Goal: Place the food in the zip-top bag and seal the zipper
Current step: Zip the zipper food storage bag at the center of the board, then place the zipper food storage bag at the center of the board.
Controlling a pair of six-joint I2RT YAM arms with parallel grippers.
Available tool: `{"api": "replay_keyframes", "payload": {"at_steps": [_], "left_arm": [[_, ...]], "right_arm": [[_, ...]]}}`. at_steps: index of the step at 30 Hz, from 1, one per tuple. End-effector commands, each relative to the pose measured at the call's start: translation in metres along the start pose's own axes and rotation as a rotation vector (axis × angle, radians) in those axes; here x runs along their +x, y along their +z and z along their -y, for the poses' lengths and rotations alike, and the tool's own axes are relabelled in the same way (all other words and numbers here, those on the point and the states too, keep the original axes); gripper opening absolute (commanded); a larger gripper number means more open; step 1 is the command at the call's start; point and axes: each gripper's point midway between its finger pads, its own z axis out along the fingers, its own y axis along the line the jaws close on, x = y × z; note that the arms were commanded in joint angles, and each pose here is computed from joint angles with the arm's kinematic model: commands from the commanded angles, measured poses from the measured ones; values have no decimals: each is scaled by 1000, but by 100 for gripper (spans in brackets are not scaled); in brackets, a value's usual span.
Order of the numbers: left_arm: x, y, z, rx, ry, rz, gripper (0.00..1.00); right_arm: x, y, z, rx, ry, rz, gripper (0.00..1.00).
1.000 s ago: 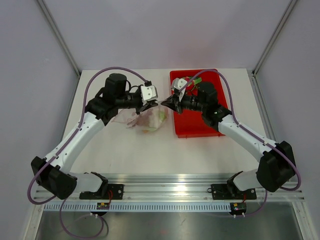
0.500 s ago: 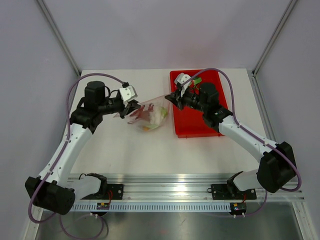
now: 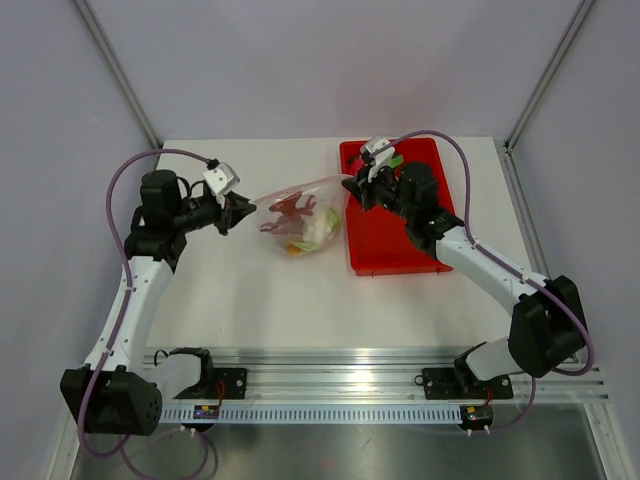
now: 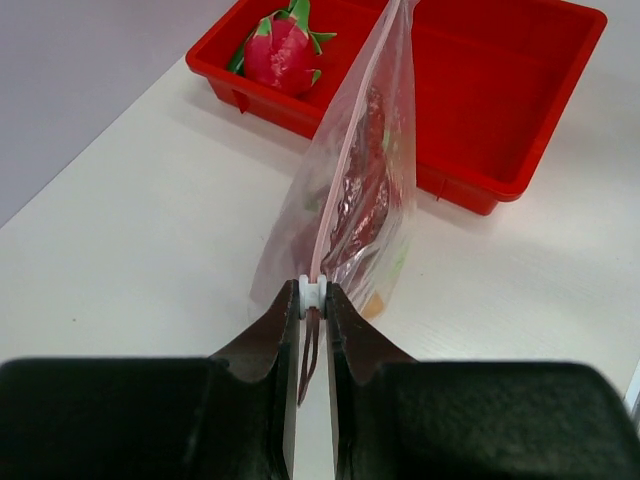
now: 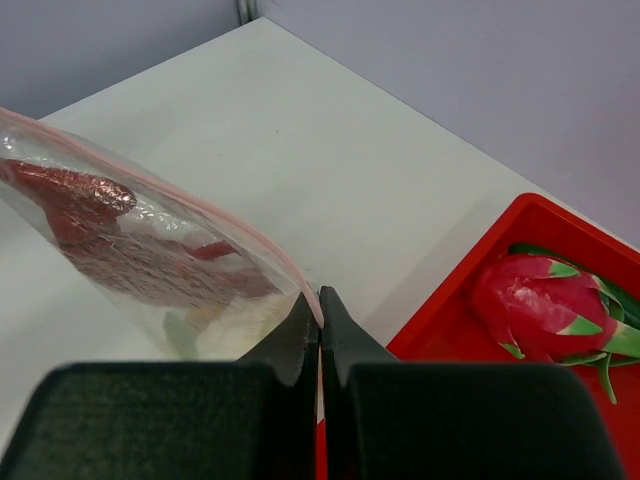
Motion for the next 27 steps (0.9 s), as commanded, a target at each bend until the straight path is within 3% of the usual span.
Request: {"api": "replay_keyframes", "payload": {"at_steps": [1,15,27], "left_arm": [[-12,-9,-15,-63,18,43,0],[-20,-18,-44,-149,-50,106,0],[-53,-20,-54,-172,-86,177,0]], "right_arm": [[-27,-5,52,210,14,90,0],[-40,-2,67,276,64,118,0],[-65,5,33,80,77,158,0]]}}
